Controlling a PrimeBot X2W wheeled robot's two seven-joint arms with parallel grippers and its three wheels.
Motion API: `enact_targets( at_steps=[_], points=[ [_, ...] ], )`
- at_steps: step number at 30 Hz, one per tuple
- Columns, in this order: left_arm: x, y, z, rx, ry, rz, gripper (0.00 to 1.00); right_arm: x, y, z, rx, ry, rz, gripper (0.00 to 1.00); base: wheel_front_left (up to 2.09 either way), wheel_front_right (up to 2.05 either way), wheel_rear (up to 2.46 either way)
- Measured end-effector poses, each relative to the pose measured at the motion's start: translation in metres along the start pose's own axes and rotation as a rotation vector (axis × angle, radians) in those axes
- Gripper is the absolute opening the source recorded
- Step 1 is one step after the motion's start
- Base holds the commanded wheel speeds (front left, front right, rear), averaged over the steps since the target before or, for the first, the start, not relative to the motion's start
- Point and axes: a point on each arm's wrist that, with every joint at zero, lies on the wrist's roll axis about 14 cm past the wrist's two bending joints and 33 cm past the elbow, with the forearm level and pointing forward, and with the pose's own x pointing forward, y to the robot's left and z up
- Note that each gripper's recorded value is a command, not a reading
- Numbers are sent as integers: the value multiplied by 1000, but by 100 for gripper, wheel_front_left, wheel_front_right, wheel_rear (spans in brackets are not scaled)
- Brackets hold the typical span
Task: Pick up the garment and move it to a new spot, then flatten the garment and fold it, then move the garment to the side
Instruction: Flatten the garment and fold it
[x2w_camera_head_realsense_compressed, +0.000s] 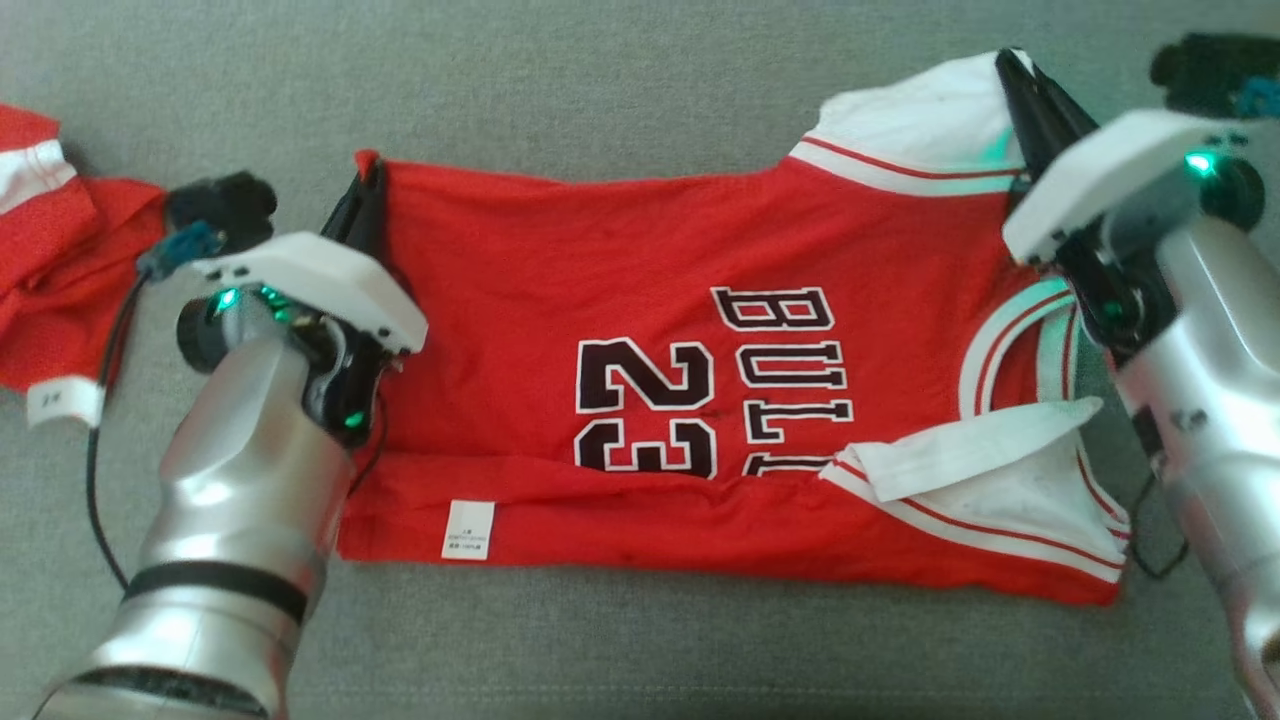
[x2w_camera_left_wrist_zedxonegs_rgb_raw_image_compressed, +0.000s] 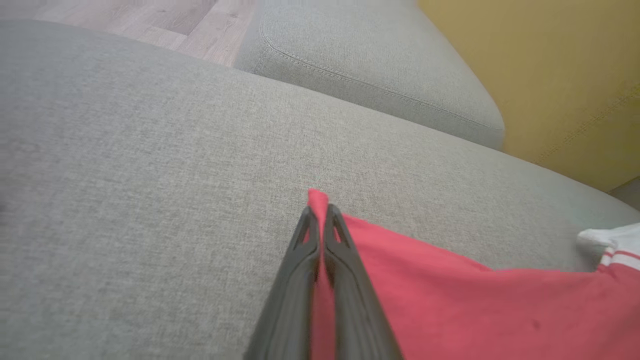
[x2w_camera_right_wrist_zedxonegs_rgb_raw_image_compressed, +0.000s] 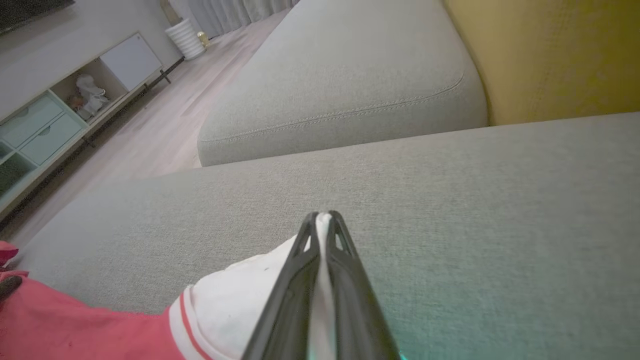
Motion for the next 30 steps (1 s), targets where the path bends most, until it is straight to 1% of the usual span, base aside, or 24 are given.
enact_targets(
  at_steps=[6, 9, 10, 15, 19, 22, 26, 30],
  points=[
    [-13, -4, 6, -33, -52, -22, 0, -28, 11, 4, 54, -78, 48, 0, 0, 0, 0],
    [-24, -4, 2, -90, -68, -19, 0, -45, 17, -5, 84, -88, 71, 0, 0, 0, 0],
    [-28, -4, -2, -100, -66, -19, 0, -52, 17, -9, 94, -86, 74, 0, 0, 0, 0],
    [-49, 0, -23, -114, -33, -1, 0, -84, 14, -35, 73, -60, 68, 0, 0, 0, 0],
    [-63, 4, -38, -141, 1, 25, 0, -104, 18, -57, 102, -17, 67, 0, 0, 0, 0],
    [-72, 4, -45, -170, 26, 31, 0, -115, 19, -69, 129, 0, 54, 0, 0, 0, 0],
    [-83, 6, -52, -176, 58, 50, 0, -126, 20, -78, 156, 8, 28, 0, 0, 0, 0],
    [-94, 9, -59, -189, 78, 73, 0, -137, 25, -93, 178, 46, 12, 0, 0, 0, 0]
  ],
)
